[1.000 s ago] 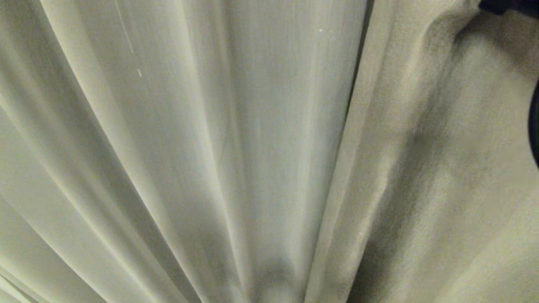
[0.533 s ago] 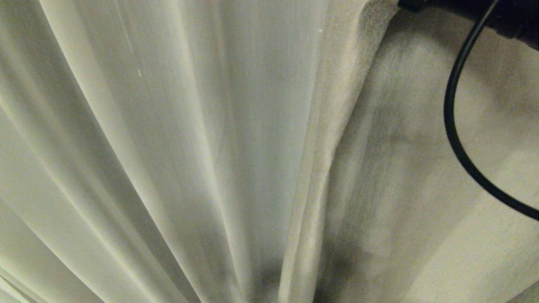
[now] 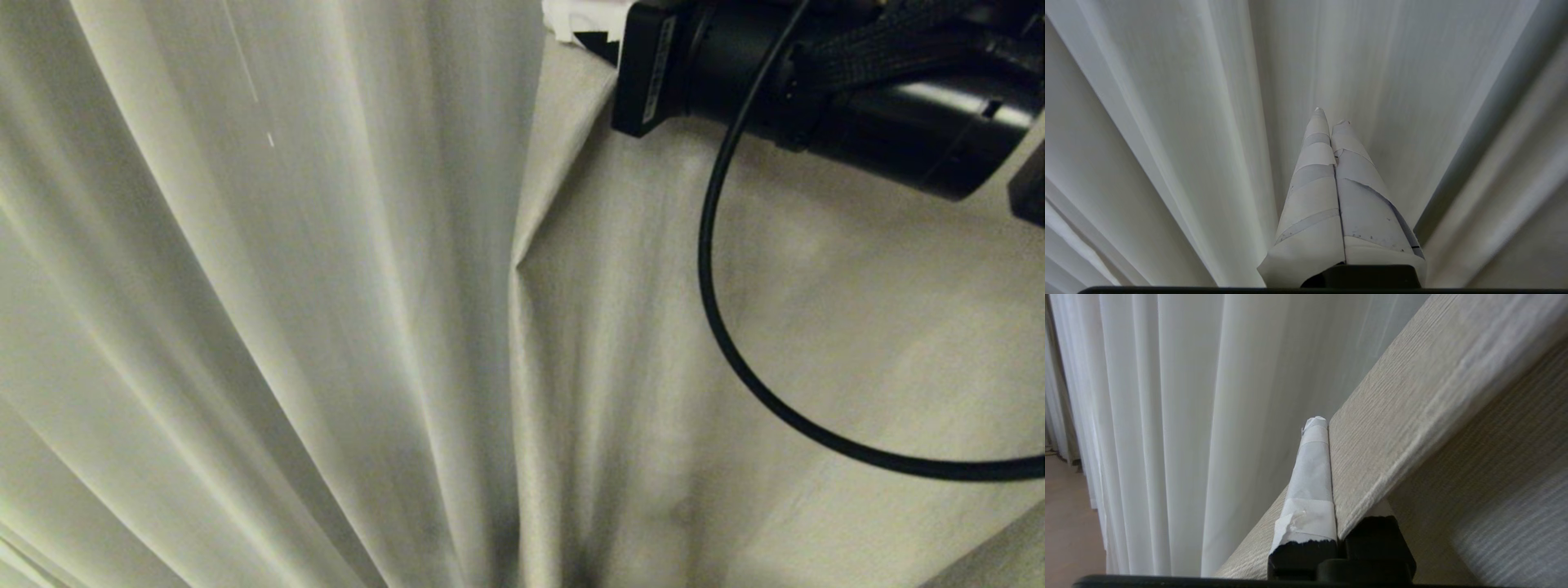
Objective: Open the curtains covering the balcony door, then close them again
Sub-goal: Close the outer curtains on both sides
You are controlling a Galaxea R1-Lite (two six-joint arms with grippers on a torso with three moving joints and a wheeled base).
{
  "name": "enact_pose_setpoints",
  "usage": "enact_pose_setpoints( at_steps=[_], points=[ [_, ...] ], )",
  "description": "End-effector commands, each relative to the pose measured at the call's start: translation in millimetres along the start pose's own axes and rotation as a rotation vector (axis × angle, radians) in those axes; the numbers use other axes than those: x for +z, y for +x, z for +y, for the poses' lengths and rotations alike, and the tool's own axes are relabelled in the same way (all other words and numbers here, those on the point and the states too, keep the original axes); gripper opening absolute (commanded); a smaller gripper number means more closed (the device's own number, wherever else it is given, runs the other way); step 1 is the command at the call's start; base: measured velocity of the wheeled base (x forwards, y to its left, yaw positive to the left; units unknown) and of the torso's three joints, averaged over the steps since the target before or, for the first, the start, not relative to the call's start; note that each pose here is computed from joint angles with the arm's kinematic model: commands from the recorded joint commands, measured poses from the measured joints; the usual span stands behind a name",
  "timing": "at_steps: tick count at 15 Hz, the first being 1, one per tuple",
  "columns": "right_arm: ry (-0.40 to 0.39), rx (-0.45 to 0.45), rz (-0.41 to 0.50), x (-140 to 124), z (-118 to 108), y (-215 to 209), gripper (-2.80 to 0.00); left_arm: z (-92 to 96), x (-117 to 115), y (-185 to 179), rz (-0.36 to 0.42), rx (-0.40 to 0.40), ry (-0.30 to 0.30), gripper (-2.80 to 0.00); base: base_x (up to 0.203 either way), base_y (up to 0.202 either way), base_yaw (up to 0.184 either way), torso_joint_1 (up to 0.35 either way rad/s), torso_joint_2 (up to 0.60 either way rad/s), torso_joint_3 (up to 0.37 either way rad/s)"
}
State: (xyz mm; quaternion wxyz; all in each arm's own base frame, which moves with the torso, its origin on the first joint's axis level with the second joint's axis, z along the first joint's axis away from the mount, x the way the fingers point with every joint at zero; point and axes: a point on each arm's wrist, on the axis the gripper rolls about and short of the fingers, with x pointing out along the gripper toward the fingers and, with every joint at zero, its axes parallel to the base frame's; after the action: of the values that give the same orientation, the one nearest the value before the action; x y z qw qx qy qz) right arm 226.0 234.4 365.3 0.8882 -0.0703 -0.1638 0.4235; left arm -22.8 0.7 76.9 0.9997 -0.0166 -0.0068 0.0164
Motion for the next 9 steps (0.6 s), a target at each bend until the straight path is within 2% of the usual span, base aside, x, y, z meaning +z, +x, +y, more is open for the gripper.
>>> enact_pose_setpoints(
  at_steps=[1, 9],
  points=[
    [0.002, 0.000, -0.001, -4, 7, 12, -2.80, 0.0, 0, 0, -0.001, 0.001, 0.000, -2.80, 0.000, 0.000, 0.000, 0.000, 0.00, 0.000],
    [-0.015, 0.026, 0.006, -8, 24, 20, -2.80, 0.0, 0, 0, -0.001, 0.001, -0.001, -2.80, 0.000, 0.000, 0.000, 0.000, 0.00, 0.000]
  ],
)
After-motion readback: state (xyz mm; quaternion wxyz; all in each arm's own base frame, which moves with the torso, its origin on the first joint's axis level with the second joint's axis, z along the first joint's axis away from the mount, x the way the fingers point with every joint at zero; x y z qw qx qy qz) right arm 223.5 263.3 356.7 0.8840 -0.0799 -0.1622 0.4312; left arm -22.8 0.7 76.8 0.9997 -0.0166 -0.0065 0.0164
